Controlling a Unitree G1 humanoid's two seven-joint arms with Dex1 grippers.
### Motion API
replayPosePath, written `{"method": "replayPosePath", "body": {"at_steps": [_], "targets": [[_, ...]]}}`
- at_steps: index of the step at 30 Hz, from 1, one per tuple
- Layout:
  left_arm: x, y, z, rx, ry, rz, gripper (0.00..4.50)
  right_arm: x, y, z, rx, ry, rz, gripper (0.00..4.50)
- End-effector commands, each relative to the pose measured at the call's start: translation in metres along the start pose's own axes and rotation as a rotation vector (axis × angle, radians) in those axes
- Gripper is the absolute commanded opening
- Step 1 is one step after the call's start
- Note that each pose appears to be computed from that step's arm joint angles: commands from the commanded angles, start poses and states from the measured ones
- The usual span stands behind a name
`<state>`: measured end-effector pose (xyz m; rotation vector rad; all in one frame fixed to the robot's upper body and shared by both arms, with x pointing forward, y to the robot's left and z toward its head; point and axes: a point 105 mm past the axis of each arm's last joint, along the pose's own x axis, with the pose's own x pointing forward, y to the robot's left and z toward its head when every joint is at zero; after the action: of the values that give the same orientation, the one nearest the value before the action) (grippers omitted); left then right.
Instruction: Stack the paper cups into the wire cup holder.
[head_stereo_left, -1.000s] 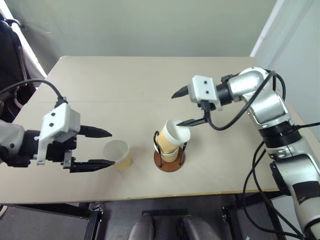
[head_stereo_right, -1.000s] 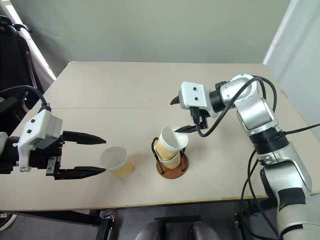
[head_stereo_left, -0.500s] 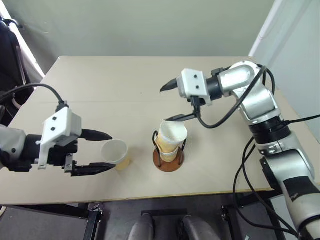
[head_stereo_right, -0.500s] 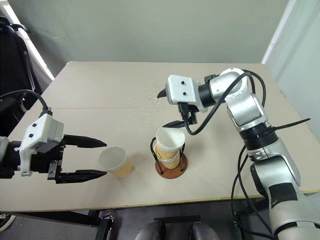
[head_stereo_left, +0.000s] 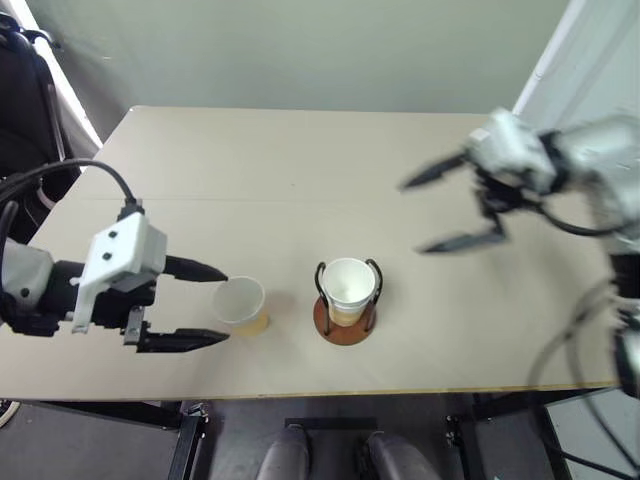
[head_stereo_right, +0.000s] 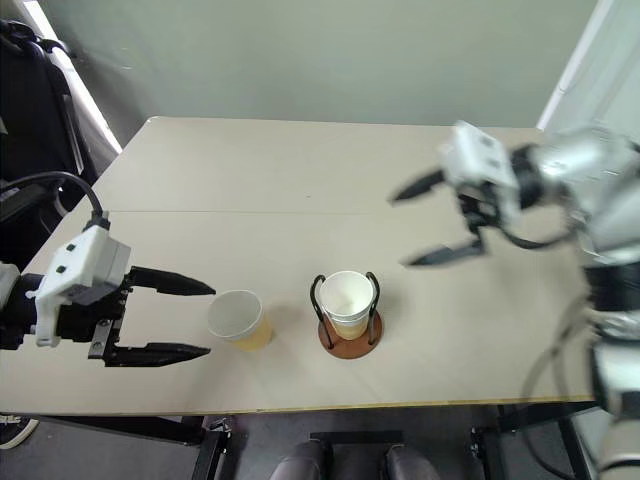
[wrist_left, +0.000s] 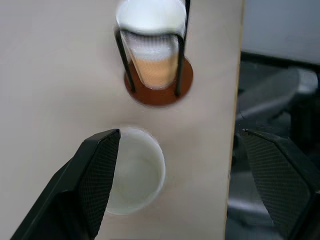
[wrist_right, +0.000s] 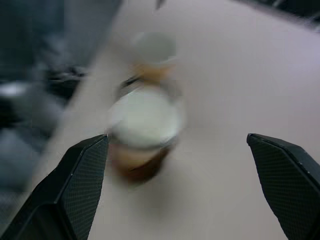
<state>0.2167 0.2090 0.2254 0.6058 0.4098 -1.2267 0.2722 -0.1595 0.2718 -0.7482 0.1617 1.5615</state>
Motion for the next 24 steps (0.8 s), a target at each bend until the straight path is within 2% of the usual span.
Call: {"method": "replayPosePath", "body": {"at_steps": [1,5,9,18,24], "targets": [[0.004,-0.002,0.005,0.068,0.029,-0.053,4.17,-0.02,0.021,0.0,0.044,-0.003,-0.001,4.47],[0.011,-0.004,-0.001,0.082,0.075,-0.113,4.17,-0.035,0.031,-0.001,0.116,-0.083,-0.051,4.47],[0.022,-0.006,-0.015,0.075,0.134,-0.163,4.17,-0.034,0.035,-0.005,0.124,-0.09,-0.118,4.47],[0.003,0.017,-0.025,0.083,0.229,-0.048,4.17,-0.035,0.043,-0.007,0.136,-0.083,-0.177,4.47],[0.004,0.008,-0.032,0.055,0.235,-0.094,4.17,-0.033,0.039,-0.01,0.135,-0.072,-0.202,4.47]]}}
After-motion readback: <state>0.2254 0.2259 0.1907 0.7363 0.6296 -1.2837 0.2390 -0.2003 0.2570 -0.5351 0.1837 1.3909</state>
